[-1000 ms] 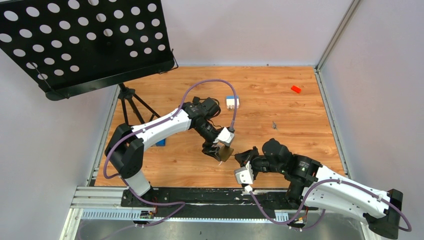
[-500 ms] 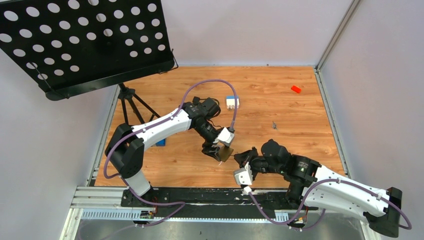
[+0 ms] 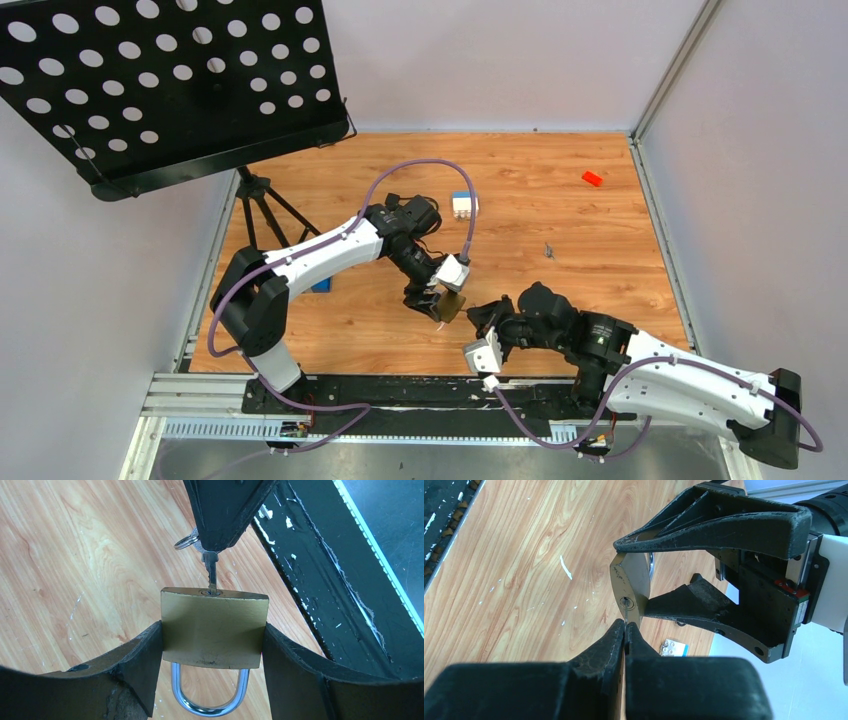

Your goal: Unlock with the key

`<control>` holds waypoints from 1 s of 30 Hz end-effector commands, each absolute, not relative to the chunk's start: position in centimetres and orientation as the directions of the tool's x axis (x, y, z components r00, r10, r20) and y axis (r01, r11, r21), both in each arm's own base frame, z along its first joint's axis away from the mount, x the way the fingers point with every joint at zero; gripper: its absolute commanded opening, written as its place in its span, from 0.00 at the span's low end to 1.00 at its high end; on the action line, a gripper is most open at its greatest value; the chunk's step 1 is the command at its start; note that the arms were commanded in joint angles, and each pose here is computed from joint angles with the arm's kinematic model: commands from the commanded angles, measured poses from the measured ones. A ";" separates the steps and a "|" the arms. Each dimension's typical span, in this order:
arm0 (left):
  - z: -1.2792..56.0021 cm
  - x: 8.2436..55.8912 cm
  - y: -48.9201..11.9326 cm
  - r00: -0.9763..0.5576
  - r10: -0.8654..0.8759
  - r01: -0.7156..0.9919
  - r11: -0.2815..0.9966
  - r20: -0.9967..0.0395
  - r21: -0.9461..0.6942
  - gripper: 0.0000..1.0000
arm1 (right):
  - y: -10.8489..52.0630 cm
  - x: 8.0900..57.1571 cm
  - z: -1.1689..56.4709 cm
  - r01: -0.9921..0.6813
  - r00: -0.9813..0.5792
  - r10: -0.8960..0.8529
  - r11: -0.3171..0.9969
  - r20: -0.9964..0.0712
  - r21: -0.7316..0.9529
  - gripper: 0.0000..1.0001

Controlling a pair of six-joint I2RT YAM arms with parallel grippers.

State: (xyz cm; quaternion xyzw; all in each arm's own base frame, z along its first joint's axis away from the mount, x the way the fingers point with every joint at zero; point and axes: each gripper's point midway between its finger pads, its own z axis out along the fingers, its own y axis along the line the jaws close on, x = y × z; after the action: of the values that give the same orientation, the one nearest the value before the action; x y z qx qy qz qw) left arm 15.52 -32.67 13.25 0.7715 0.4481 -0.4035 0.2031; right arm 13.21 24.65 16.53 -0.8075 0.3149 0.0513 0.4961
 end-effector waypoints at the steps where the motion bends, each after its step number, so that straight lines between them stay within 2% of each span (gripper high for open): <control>1: 16.4 15.0 -34.7 0.279 0.406 0.835 -0.550 -0.870 0.012 0.00 | 25.1 13.7 17.1 -0.532 0.808 -0.453 -0.288 -0.376 -0.796 0.00; 19: 16.9 15.0 -35.0 0.271 0.396 0.843 -0.538 -0.877 0.017 0.00 | 25.2 13.7 17.1 -0.535 0.806 -0.453 -0.283 -0.381 -0.796 0.00; 30: 17.6 14.8 -35.6 0.260 0.345 0.848 -0.528 -0.902 0.042 0.00 | 24.8 14.5 18.1 -0.504 0.803 -0.461 -0.186 -0.378 -0.844 0.00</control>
State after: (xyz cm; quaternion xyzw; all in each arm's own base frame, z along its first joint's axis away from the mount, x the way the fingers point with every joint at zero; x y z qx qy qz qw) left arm 16.17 -33.26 12.75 0.7544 0.4740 -0.4020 0.2111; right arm 13.82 24.26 16.05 -0.7985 0.3196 0.0307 0.5092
